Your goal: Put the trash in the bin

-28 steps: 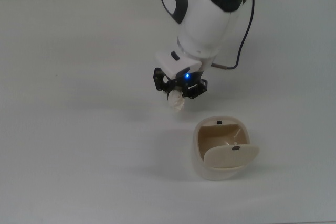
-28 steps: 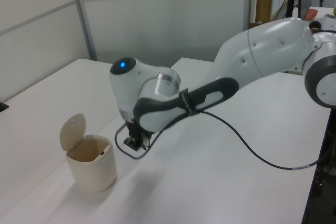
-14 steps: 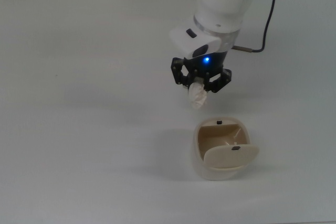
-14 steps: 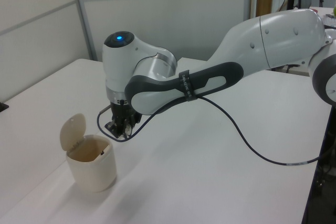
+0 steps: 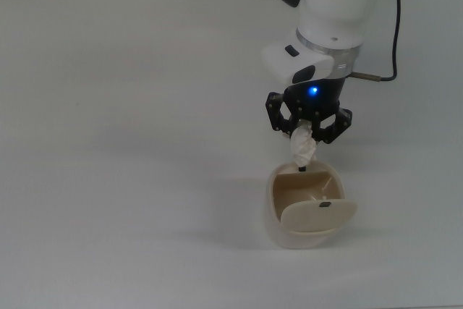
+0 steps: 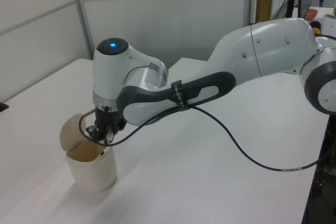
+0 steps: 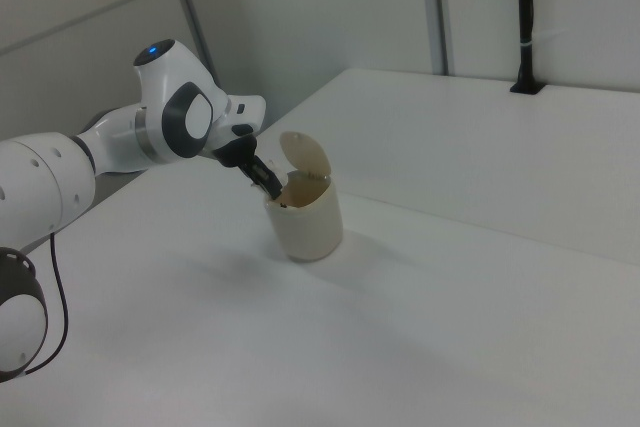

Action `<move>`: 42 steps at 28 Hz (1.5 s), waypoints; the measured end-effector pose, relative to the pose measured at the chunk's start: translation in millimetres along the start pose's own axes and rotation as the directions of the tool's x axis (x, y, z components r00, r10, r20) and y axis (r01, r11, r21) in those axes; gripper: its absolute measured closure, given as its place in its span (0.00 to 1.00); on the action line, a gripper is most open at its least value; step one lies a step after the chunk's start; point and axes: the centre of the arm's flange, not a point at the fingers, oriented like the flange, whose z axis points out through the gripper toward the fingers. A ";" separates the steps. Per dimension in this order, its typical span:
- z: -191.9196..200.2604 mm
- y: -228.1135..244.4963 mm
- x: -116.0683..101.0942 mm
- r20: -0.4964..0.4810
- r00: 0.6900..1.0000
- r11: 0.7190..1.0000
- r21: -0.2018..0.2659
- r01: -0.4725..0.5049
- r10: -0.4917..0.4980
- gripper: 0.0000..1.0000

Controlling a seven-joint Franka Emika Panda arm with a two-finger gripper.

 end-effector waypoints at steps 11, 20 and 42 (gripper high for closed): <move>17.3 -5.8 8.5 -0.069 0.992 0.994 -0.001 -0.109 0.108 0.81; 26.1 -5.6 12.0 -0.086 0.978 0.982 0.000 -0.191 0.190 0.50; 23.4 13.1 8.9 0.019 0.995 0.991 -0.097 -0.092 0.094 0.00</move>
